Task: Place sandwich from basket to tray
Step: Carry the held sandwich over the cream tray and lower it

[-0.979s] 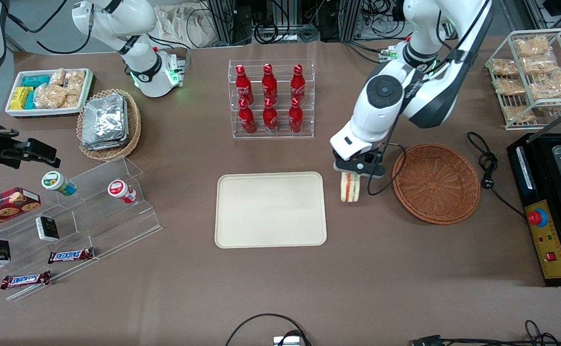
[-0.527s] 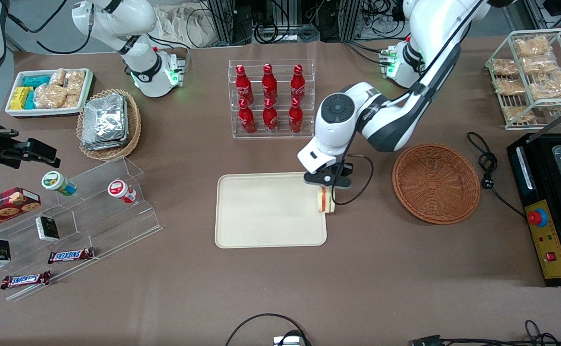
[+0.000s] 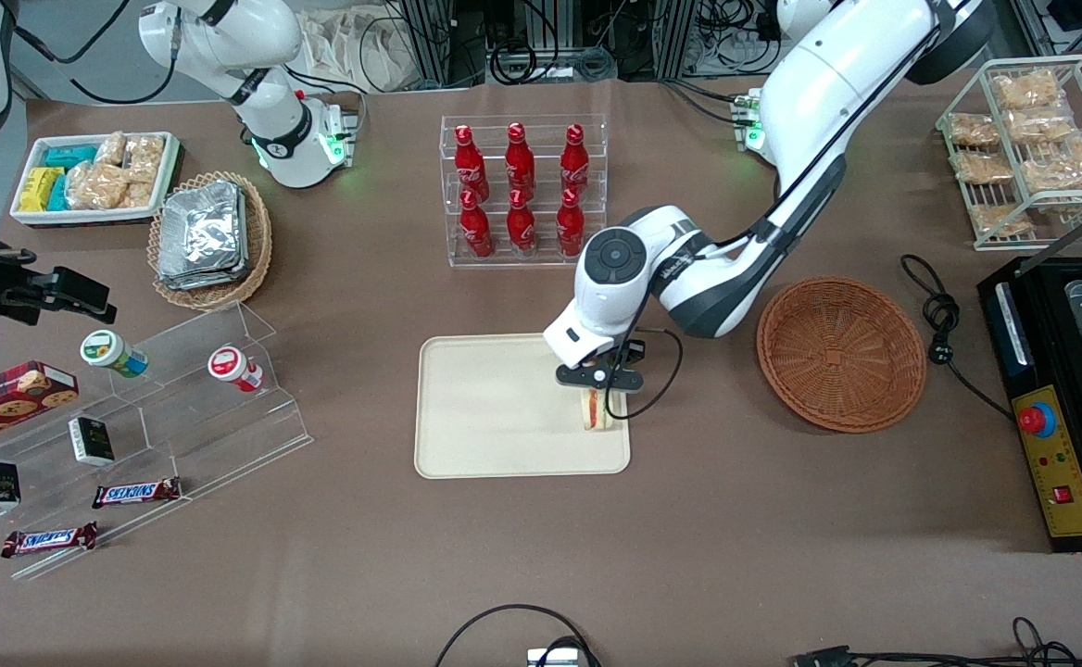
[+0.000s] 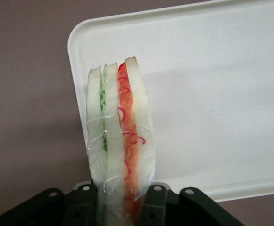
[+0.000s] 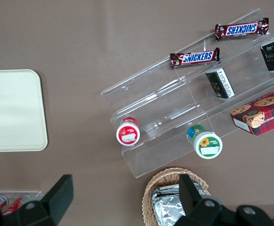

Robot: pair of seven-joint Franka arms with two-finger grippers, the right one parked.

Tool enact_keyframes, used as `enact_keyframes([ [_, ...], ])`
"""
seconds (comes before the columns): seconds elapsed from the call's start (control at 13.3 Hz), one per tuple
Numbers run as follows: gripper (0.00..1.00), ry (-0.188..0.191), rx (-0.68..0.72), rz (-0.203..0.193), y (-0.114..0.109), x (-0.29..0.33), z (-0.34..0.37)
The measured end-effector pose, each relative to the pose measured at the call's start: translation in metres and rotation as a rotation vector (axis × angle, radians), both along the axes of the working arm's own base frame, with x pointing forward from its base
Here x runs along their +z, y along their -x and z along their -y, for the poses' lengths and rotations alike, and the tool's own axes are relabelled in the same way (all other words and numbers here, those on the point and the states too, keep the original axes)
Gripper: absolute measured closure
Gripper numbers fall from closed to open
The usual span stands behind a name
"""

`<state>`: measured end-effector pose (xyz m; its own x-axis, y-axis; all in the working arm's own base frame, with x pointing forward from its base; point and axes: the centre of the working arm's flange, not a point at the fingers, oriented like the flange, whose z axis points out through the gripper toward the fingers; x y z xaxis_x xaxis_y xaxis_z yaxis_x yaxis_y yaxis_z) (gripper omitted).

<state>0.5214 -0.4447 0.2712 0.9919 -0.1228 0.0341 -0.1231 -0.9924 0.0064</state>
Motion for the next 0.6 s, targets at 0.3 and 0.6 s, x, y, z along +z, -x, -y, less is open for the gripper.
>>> enact_keyframes([
  [0.3,0.68,-0.021,0.007,0.01,0.004,-0.027,0.015],
  [0.6,0.68,-0.008,0.003,0.013,0.008,-0.043,0.023],
])
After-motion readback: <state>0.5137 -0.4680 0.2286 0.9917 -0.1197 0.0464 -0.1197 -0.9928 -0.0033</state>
